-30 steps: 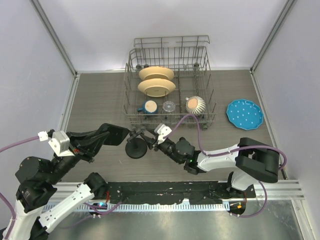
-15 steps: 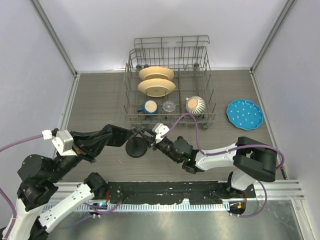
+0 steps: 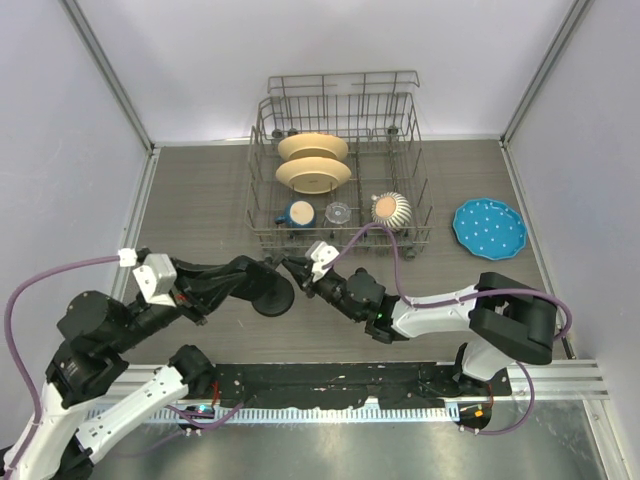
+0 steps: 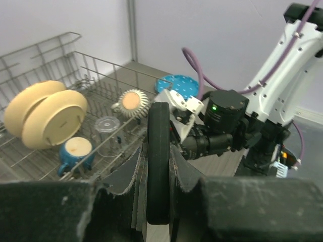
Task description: Place the phone on the phone stand
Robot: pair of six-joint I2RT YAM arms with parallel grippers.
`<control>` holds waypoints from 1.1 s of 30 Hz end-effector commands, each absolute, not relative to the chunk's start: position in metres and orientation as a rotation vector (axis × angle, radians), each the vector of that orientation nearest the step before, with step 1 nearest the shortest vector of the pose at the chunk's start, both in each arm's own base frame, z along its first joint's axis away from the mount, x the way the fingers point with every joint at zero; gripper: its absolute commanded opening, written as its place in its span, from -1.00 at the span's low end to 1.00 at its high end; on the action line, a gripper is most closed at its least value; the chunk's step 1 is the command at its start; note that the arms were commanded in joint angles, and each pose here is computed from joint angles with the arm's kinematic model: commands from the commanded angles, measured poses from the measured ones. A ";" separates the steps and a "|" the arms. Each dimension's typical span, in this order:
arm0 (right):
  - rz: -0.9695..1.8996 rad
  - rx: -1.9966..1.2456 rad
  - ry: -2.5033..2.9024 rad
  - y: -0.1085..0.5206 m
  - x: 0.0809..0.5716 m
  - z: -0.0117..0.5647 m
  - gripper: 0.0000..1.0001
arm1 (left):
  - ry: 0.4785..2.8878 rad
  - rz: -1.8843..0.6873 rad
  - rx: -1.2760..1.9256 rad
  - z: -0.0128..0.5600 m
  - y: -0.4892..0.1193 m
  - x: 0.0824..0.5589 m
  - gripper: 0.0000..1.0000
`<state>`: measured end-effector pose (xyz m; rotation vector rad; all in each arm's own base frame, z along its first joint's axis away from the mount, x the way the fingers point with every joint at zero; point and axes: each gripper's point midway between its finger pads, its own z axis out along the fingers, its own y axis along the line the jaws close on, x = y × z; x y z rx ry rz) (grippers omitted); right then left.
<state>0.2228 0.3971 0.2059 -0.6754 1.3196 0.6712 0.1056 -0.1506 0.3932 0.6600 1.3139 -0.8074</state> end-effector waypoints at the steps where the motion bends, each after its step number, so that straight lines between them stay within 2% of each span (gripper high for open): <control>1: 0.756 -0.606 1.276 0.398 0.220 0.249 -0.97 | 1.231 -0.889 0.807 0.400 -0.179 0.098 -1.00; 6: 0.866 -0.587 1.368 0.402 0.214 0.247 -0.97 | 1.102 -1.018 1.155 0.373 -0.219 0.073 -1.00; 9: 0.951 -0.625 1.386 0.409 0.207 0.244 -0.98 | 0.965 -1.012 1.232 0.370 -0.234 0.073 -1.00; 13: 1.003 -0.643 1.410 0.407 0.212 0.239 -0.98 | 1.018 -1.006 1.368 0.352 -0.252 0.086 -1.00; 25: 1.199 -0.777 1.383 0.400 0.203 0.246 -0.98 | 1.131 -0.678 1.479 0.309 -0.260 0.151 -1.00; 33: 1.261 -0.824 1.365 0.394 0.201 0.247 -0.98 | 1.127 -0.716 1.439 0.309 -0.264 0.176 -1.00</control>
